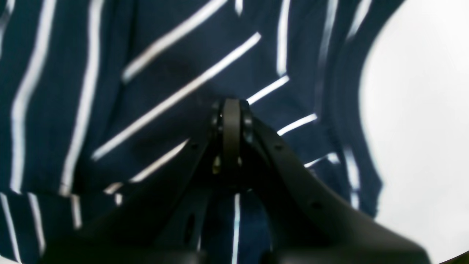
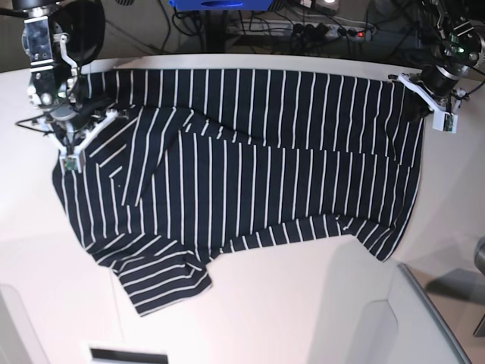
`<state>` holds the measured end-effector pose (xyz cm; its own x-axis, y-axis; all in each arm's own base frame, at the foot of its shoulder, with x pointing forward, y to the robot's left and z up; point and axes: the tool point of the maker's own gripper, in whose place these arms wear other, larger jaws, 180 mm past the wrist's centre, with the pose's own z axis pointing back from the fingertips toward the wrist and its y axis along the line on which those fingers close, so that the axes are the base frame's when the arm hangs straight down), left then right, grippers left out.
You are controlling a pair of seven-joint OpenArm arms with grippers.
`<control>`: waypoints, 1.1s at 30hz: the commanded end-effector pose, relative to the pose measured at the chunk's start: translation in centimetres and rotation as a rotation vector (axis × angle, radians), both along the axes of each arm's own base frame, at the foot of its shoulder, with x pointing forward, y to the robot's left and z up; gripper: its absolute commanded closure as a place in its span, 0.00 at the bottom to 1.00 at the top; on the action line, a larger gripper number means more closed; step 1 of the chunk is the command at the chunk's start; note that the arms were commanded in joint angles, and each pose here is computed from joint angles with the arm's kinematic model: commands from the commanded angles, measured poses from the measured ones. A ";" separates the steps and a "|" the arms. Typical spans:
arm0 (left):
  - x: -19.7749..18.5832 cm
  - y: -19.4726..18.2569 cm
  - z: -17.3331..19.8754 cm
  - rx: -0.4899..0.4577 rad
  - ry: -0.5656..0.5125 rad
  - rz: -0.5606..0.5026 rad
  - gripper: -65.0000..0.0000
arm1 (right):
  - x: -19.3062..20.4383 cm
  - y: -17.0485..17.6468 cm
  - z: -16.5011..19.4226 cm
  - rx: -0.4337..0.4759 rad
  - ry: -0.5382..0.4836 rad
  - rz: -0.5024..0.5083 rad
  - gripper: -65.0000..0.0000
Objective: Layout the t-shirt on the table in an organized manner, then fold the t-shirt properly
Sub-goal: 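Lower both grippers onto the folded shirt edge corners and grasp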
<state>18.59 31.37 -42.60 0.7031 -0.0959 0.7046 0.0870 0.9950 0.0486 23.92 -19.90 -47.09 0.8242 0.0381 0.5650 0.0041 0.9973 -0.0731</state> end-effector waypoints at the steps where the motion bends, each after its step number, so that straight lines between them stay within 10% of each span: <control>1: 1.0 0.4 1.7 0.017 -0.057 -0.014 1.00 | 1.1 -0.5 1.2 -0.007 -0.051 -0.012 1.00; 33: 2.1 0.6 3.9 0.077 -0.096 -0.065 1.00 | 1.4 -1.9 3.4 -0.027 -0.107 -0.038 1.00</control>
